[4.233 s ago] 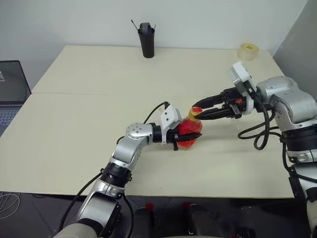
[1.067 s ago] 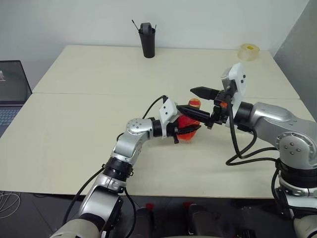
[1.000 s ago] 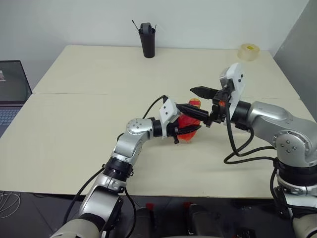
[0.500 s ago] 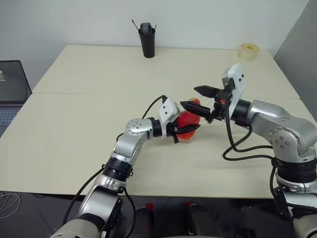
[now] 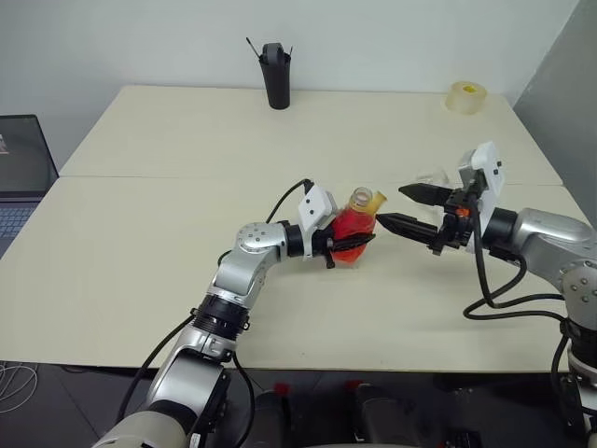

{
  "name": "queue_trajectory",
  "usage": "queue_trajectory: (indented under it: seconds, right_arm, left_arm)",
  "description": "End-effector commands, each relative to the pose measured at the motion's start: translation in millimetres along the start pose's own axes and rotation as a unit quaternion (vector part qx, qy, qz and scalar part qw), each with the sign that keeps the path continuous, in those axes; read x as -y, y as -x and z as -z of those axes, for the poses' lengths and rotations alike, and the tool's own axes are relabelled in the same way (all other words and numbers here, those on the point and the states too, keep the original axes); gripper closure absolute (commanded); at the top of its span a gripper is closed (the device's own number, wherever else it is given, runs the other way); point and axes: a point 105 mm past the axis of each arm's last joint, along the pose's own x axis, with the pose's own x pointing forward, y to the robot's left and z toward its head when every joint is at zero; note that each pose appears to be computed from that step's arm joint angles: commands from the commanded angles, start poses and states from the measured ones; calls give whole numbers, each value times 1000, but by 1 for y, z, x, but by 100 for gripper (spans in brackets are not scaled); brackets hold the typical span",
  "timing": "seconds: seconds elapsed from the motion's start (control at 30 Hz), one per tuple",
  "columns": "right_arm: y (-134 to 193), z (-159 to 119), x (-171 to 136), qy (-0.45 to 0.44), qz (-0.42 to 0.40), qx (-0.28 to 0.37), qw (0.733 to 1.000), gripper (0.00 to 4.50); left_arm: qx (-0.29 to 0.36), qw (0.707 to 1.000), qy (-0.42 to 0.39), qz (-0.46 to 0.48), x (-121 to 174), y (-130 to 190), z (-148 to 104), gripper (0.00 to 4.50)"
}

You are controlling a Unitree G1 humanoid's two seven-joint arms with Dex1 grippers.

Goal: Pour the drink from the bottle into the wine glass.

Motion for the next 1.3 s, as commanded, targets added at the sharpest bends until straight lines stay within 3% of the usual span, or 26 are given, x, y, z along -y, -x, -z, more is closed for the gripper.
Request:
queue_trajectory:
  seconds: [0.03, 0.43, 0.67, 0.9, 1.1, 1.3]
  right_arm:
    - [1, -15, -14, 19, -25, 25, 999, 0]
    - [-8, -15, -5, 15, 16, 41, 999, 0]
    - [3, -20, -3, 25, 29, 37, 999, 0]
    - [-1, -14, -38, 31, -39, 18, 999, 0]
    - [-26, -7, -76, 27, -116, 15, 993, 0]
    - [-62, -4, -77, 20, -94, 22, 995, 0]
  left_arm:
    - [38, 999, -34, 3, -3, 0, -25, 321]
    - [31, 999, -35, -23, -12, 7, -21, 321]
    - [35, 987, -3, -155, -64, 42, -14, 321]
    - [22, 916, 17, -401, -142, 137, -2, 321]
    - [-1, 847, -5, -532, -163, 202, 7, 322]
    - [-5, 799, -8, -602, -165, 233, 15, 322]
